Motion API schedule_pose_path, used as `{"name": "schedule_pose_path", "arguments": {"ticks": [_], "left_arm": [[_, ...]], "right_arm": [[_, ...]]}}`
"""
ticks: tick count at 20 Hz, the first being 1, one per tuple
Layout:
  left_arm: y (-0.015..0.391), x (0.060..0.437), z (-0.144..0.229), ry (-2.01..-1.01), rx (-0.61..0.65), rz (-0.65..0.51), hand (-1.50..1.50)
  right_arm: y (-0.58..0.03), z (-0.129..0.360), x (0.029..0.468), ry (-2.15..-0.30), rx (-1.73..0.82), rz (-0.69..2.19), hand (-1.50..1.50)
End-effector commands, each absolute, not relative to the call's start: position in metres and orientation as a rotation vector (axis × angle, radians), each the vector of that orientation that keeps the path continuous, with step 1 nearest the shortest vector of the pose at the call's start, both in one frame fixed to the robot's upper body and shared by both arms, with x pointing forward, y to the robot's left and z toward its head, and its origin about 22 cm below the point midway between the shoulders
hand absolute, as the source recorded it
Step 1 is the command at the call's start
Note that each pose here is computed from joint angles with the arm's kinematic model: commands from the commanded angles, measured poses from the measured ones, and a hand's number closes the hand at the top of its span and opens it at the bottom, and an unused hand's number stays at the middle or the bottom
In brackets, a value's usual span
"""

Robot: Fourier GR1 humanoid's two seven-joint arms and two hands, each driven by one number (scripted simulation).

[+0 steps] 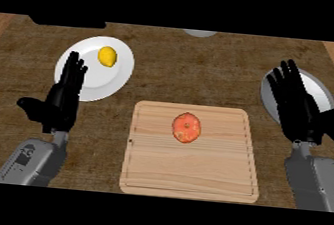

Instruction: Pick the squash from the cutting board and place it in the pan

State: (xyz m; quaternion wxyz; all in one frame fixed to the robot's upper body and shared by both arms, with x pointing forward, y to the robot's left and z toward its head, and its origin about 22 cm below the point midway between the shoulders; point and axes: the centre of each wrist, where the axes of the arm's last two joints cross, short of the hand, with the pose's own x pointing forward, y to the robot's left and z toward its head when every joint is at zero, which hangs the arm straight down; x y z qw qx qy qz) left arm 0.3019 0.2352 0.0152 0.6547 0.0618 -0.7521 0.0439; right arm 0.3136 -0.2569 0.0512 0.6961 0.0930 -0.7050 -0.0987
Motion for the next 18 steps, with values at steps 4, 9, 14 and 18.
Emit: {"name": "schedule_pose_path", "arguments": {"ticks": [4, 9, 14, 18], "left_arm": [[0.224, 0.280, 0.016, -1.745, 0.040, -0.068, 0.00], [0.206, 0.254, -0.005, -1.675, -0.052, -0.126, 0.00], [0.204, 0.245, 0.000, -1.693, -0.068, -0.108, 0.00], [0.203, 0.241, 0.009, -1.687, -0.079, -0.127, 0.00]], "right_arm": [[-0.236, 0.078, 0.312, -1.847, 0.273, 0.032, 1.50], [-0.244, 0.042, 0.277, -1.828, -0.209, 0.015, -1.50], [-0.251, 0.041, 0.233, -1.853, -0.208, 0.256, -1.50], [-0.250, 0.051, 0.232, -1.832, -0.344, 0.414, -1.50]]}}
